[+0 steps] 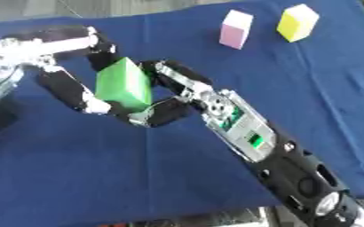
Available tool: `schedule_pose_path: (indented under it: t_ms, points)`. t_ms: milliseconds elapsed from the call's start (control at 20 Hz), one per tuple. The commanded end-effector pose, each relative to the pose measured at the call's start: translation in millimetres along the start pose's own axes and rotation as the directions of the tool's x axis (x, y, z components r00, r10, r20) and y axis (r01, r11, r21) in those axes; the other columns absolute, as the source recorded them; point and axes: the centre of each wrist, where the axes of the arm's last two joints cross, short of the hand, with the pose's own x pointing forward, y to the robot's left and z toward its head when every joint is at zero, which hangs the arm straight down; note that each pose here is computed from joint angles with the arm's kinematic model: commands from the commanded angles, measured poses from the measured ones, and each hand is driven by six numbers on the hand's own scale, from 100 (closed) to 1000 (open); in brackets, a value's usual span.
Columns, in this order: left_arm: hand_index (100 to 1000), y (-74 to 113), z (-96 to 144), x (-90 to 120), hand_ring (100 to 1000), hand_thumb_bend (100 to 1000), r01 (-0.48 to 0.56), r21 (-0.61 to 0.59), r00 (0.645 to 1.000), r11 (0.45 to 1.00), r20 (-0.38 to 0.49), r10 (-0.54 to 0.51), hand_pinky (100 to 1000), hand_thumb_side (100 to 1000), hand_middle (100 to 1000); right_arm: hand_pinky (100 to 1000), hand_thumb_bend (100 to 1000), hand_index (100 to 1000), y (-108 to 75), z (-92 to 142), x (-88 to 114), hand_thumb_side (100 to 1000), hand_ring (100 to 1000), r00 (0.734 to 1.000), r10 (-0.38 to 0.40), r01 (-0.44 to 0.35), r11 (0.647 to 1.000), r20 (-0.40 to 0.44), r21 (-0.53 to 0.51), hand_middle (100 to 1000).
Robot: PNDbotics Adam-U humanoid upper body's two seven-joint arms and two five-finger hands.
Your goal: Pick up the objects with one hand, pass them to the other hand, and then place them into the box on the other side of the table.
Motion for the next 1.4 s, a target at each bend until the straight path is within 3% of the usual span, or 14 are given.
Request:
schedule_pose_path:
  t_ms: [50, 400, 1400]
  points:
    - [486, 11.4, 8, -2, 549, 287, 0.033, 0.047, 0.999, 0.998, -0.025, -0.032, 673, 199, 431, 860, 510, 815, -3.4, -1, 13, 262, 863, 0.998, 0.040, -0.041, 0.999, 0.041, 0.018, 793]
    - [483, 12.7, 12, -5, 545, 288, 0.034, 0.077, 0.999, 0.996, -0.039, -0.031, 669, 190, 426, 869, 515, 825, -5.3, 0, 12, 296, 878, 0.996, 0.089, -0.091, 0.995, 0.029, 0.050, 811]
    - [475, 14.6, 41, -25, 534, 277, -0.021, 0.164, 0.995, 0.986, -0.088, 0.036, 660, 179, 417, 873, 512, 841, -9.2, 2, 9, 321, 888, 0.994, 0.111, -0.110, 0.994, -0.011, 0.023, 825]
